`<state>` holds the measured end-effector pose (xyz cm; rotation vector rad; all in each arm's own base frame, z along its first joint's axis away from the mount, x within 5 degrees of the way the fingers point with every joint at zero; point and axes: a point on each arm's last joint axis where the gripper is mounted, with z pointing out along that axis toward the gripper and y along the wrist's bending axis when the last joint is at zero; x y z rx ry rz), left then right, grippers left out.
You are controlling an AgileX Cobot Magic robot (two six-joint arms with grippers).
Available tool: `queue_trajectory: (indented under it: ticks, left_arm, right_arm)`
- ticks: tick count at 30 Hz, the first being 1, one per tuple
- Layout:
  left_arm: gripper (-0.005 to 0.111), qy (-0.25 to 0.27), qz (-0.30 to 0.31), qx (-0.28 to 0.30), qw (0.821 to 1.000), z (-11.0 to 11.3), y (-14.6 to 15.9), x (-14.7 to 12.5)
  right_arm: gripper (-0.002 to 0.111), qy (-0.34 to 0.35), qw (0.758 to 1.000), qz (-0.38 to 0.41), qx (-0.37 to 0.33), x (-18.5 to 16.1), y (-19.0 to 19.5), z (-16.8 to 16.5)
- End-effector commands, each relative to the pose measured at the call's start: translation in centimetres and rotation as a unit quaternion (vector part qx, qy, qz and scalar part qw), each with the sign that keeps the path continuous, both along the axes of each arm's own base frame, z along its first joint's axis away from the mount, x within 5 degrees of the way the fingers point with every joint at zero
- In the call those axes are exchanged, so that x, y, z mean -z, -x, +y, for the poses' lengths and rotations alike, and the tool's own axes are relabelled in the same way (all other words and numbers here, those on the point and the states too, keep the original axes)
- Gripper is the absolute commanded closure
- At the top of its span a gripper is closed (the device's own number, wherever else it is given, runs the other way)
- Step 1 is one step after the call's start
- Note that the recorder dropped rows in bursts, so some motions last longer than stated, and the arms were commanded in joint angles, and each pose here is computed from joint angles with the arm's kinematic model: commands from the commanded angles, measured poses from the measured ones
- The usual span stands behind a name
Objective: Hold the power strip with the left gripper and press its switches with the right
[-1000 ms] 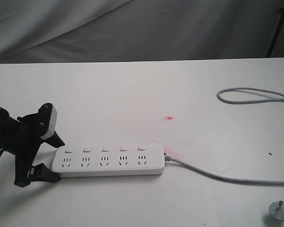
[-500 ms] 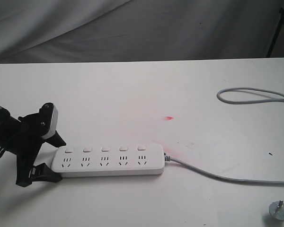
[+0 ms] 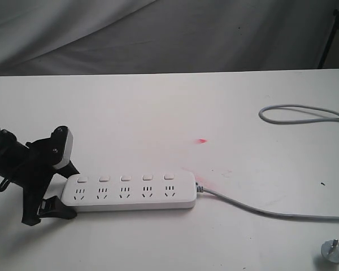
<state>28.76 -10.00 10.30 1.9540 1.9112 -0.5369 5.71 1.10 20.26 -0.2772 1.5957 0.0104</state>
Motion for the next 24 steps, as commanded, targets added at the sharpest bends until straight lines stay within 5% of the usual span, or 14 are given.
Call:
queue_trajectory:
  ticks: [1,24]
  left_arm:
    - [0.039,0.0,-0.005,-0.002,1.0,-0.18,-0.17,0.03]
    - [0.04,0.0,-0.005,-0.002,1.0,-0.17,-0.18,0.04]
  right_arm:
    - [0.108,0.001,1.0,-0.001,0.003,0.1,0.03,-0.05]
    - [0.108,0.001,1.0,-0.001,0.003,0.1,0.03,-0.05]
